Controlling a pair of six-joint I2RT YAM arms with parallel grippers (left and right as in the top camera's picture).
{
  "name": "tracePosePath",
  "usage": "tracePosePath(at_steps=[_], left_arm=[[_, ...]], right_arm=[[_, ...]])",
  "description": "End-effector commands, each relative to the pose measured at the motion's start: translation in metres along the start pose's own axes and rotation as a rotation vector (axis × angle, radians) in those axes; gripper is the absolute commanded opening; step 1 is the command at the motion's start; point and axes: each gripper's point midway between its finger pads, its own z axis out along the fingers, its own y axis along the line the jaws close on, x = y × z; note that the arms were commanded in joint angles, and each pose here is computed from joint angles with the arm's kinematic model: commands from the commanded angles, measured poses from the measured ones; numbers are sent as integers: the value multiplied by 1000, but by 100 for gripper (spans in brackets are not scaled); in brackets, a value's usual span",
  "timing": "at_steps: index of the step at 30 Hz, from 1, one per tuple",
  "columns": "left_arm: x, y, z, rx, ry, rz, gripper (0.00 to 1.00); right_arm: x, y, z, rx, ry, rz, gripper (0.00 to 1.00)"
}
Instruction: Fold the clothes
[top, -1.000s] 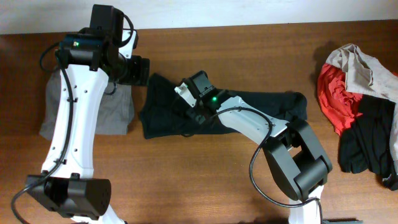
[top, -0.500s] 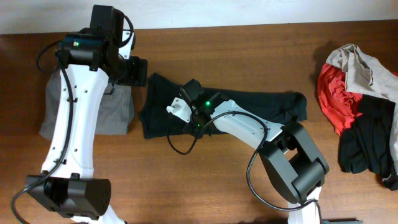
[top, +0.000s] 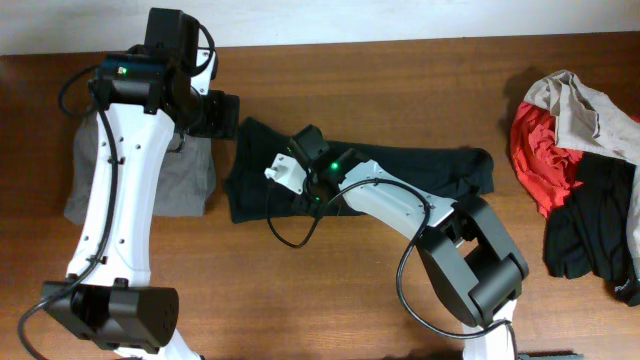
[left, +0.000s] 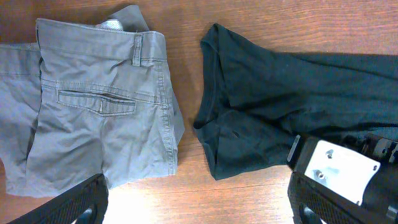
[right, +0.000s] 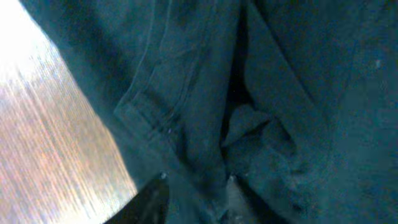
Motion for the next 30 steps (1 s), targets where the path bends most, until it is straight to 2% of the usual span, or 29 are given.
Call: tracePosePath(at_steps=[1,6,11,16,22,26,30], left_arm=[[-5,4,-12,-13,-39,-3,93],[-5,4,-12,-13,-39,-3,93],[-5,4,-12,-13,-39,-3,93],[-6,4,-12,-13,-40,-3,93],[-5,4,-12,-13,-39,-3,93],[-5,4,-12,-13,-39,-3,93],[-5,4,-12,-13,-39,-3,93]], right_arm=[[-7,0,4,-7,-18,-10,28],[-11,-2,4,2,-34,-9,11],[-14,-4,4,10,-46,-11,4],[-15,-21,3,98,-42,28,4],[-20,-51,-2,182,-96,219,4],[-18,-71,-6,185,-145,379,4],[-16,-75,-9,79,-195,487,4]])
